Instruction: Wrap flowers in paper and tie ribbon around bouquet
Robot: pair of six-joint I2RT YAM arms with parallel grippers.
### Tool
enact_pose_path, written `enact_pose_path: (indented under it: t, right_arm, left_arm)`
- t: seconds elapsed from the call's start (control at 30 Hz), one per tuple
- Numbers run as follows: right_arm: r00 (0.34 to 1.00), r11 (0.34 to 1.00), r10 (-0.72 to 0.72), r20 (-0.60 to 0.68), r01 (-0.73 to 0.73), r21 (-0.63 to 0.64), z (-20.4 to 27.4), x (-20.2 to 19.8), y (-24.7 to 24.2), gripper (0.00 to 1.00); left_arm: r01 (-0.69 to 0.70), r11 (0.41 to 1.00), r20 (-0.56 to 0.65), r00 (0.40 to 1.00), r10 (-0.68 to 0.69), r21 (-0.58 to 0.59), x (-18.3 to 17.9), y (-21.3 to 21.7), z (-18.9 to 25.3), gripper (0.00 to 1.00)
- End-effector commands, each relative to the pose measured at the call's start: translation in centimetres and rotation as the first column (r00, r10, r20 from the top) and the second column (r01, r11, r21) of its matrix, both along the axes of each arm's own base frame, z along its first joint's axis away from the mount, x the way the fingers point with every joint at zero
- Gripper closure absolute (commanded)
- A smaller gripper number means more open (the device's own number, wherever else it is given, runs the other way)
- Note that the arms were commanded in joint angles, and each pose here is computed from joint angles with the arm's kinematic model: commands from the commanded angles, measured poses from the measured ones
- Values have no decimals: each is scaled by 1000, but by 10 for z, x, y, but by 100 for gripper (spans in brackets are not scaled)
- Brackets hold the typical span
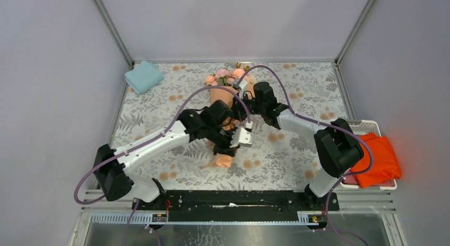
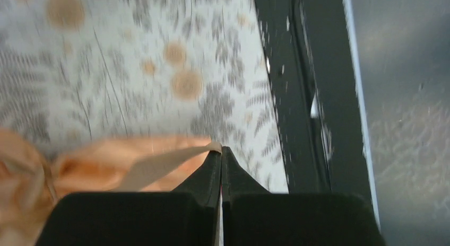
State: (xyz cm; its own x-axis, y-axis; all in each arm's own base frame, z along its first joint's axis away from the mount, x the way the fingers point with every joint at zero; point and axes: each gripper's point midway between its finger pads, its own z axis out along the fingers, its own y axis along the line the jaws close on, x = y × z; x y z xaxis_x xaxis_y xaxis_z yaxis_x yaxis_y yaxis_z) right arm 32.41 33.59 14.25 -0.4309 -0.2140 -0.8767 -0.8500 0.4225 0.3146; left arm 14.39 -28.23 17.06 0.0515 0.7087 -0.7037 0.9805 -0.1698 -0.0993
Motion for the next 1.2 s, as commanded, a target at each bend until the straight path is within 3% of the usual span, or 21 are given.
enact_pose_path:
  t: [0.0,0.13,0.33,0.47,0.57,0.73,0.8,0.87,1.03,1.17]
  right_arm:
    - [1000,999,21,-1,-21,37,20,2,7,100]
    - [999,999,33,1,-33,33,21,0,7,100]
    - [999,999,46,3,-46,18,16,-1,6,100]
    - [998,998,62,-12,-62,15,14,-2,8,100]
    - [998,998,59,-30,-59,3,10,-1,8,100]
    - [997,996,79,-23,-80,-27,6,1,17,100]
    - [995,994,102,-9,-102,-42,7,0,29,100]
    - [993,991,117,-10,-118,-61,3,0,42,100]
    - [993,984,106,-55,-112,-135,-22,8,66,100]
    - [989,975,110,-100,-127,-184,-41,5,83,100]
  left_arm:
    - [24,976,-8,1000,-26,-215,-8,-87,40,100]
    - [29,965,-78,996,-50,-259,-15,-115,31,100]
    - [-54,937,-26,998,48,-346,13,-143,27,99]
    - [-9,947,55,998,29,-320,14,-130,19,31]
    - [41,950,119,993,-5,-308,11,-101,28,16]
    - [-131,929,65,984,164,-345,46,-48,55,13]
    - [-256,892,10,960,279,-372,68,-22,61,12]
    - [-399,819,-42,907,420,-413,96,9,65,15]
    - [-483,725,-4,833,553,-491,110,56,50,33]
    - [-468,746,46,833,552,-473,107,71,21,50]
